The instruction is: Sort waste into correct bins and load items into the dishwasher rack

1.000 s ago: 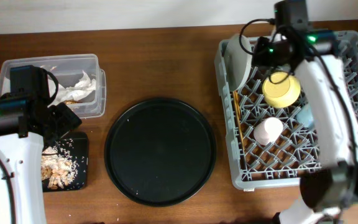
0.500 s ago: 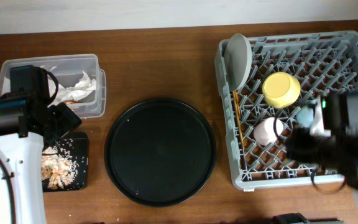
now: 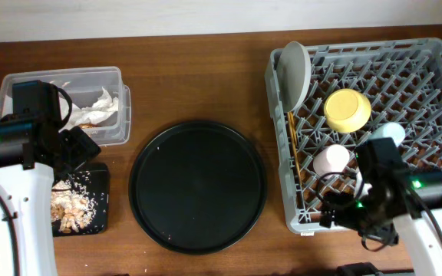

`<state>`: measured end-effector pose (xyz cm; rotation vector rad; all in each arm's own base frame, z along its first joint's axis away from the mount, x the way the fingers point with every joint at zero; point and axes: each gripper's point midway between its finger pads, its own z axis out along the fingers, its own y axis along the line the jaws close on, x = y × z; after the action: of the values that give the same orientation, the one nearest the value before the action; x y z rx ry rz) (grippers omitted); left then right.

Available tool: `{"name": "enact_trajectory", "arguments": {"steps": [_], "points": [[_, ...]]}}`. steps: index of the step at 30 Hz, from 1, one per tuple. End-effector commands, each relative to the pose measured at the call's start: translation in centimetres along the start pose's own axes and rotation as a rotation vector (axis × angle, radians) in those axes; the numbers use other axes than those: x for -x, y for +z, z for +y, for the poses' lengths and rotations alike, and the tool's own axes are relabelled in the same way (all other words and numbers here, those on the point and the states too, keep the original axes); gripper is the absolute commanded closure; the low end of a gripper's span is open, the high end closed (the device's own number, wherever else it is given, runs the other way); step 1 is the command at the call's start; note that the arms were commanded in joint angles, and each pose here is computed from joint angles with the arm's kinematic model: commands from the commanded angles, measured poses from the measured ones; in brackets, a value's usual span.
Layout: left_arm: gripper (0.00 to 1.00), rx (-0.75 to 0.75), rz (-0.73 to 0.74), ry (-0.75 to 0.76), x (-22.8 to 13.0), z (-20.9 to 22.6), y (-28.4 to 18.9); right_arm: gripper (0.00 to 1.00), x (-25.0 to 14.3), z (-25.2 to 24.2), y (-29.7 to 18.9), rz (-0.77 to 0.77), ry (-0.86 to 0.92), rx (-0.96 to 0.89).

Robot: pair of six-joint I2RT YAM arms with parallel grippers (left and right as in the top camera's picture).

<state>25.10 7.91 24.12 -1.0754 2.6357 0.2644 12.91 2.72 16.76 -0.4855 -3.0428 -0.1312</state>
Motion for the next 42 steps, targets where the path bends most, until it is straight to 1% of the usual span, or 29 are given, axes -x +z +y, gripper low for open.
{"name": "enact_trajectory", "arguments": {"steps": [1, 2, 3, 5, 6, 8, 10, 13, 17, 21, 22, 24, 26, 28, 30, 33, 38, 42], "points": [[0.01, 0.002, -0.012, -0.006, 0.2, 0.2, -0.3, 0.01, 2.7, 1.9, 0.7, -0.048, -0.008, 0.065], [0.01, 0.002, -0.012, -0.006, 0.2, 0.2, -0.3, 0.01, 4.7, 3.6, 0.2, -0.142, -0.027, 0.149], [0.01, 0.002, -0.012, -0.006, 0.2, 0.2, -0.3, 0.01, 5.5, 4.2, -0.1, -0.189, -0.04, 0.182], [0.01, 0.002, -0.012, -0.006, 0.2, 0.2, -0.3, 0.01, 6.9, 5.2, -0.9, -0.367, -0.101, 0.256], [0.01, 0.002, -0.012, -0.006, 0.2, 0.2, -0.3, 0.01, 7.0, 5.2, -0.8, -0.416, -0.116, 0.273], [0.01, 0.002, -0.012, -0.006, 0.2, 0.2, -0.3, 0.01, 6.9, 5.3, -0.5, -0.587, -0.143, 0.347], [0.01, 0.002, -0.012, -0.006, 0.2, 0.2, -0.3, 0.01, 7.2, 5.4, 0.0, -0.79, -0.175, 0.431], [0.01, 0.002, -0.012, -0.006, 0.2, 0.2, -0.3, 0.01, 8.0, 5.6, 0.7, -1.008, -0.208, 0.516], [0.01, 0.002, -0.012, -0.006, 0.2, 0.2, -0.3, 0.01, 8.9, 6.4, 0.1, -1.265, -0.258, 0.63], [0.01, 0.002, -0.012, -0.006, 0.2, 0.2, -0.3, 0.01, 9.7, 6.3, -0.8, -1.437, -0.262, 0.671], [0.01, 0.001, -0.012, -0.006, 0.2, 0.2, -0.3, 0.02, 9.8, 6.0, -1.1, -1.46, -0.26, 0.647], [0.01, 0.001, -0.012, -0.006, 0.2, 0.2, -0.3, 0.01, 9.6, 6.0, -2.3, -1.546, -0.346, 0.583], [0.01, 0.002, -0.012, -0.006, 0.2, 0.2, -0.3, 0.01, 9.8, 5.7, -2.4, -1.584, -0.403, 0.503], [0.01, 0.002, -0.012, -0.006, 0.2, 0.2, -0.3, 0.01, 10.3, 4.8, -1.7, -1.58, -0.42, 0.416], [0.01, 0.002, -0.012, -0.006, 0.2, 0.2, -0.3, 0.01, 11.3, 2.9, 0.2, -1.524, -0.392, 0.295], [0.01, 0.001, -0.012, -0.006, 0.2, 0.2, -0.3, 0.01, 11.9, 1.3, 0.1, -1.534, -0.335, 0.245], [0.01, 0.001, -0.012, -0.006, 0.2, 0.2, -0.3, 0.01, 12.2, 0.4, 0.1, -1.538, -0.299, 0.211], [0.01, 0.001, -0.012, -0.006, 0.2, 0.2, -0.3, 0.01, 12.2, 0.3, 0.1, -1.544, -0.325, 0.177]]}}
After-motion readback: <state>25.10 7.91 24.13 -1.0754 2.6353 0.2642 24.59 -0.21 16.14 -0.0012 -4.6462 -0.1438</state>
